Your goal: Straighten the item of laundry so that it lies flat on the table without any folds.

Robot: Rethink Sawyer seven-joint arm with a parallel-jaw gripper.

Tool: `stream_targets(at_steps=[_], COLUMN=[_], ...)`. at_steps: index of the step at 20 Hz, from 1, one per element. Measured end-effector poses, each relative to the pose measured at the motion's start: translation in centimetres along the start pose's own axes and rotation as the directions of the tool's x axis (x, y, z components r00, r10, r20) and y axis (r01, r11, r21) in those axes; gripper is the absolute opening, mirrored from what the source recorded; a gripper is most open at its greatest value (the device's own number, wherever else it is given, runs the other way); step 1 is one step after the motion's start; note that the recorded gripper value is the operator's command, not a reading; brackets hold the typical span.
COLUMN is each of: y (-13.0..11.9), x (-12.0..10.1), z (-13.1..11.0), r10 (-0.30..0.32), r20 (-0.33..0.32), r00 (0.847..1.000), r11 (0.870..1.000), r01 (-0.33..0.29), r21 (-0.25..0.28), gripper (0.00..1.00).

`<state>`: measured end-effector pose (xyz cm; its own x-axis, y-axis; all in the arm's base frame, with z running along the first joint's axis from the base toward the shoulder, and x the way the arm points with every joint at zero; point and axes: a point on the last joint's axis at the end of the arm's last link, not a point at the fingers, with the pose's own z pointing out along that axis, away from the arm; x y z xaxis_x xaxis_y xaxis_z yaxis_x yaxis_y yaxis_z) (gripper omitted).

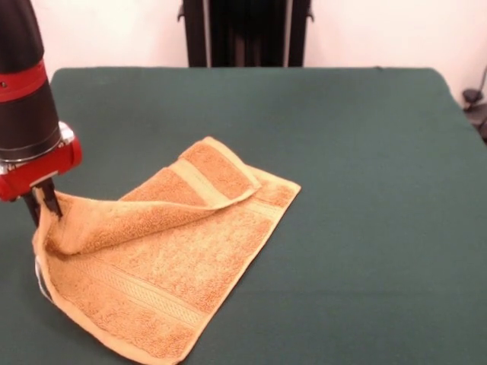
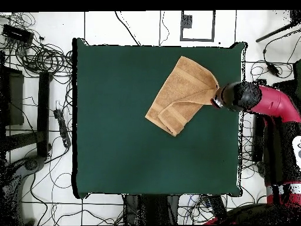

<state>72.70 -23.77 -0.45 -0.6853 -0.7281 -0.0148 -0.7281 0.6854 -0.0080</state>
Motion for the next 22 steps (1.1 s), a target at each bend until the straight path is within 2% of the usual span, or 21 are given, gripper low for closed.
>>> stream_targets(at_steps=[16,20,22], y=[-0.9,-1.0,-1.1], x=[0.3,0.2,0.1], z=[-4.1,-4.3,-4.2], r10=[0.011,-0.001,-0.026], r20=[-0.029,-0.013,0.008], r00=[1.000,1.000,1.000], r11=[0.999,0.999,0.998], r01=[-0.012,0.000,0.026], r21=[-0.030,-0.042,-0.057], gripper=[0.00,0.00,0.00])
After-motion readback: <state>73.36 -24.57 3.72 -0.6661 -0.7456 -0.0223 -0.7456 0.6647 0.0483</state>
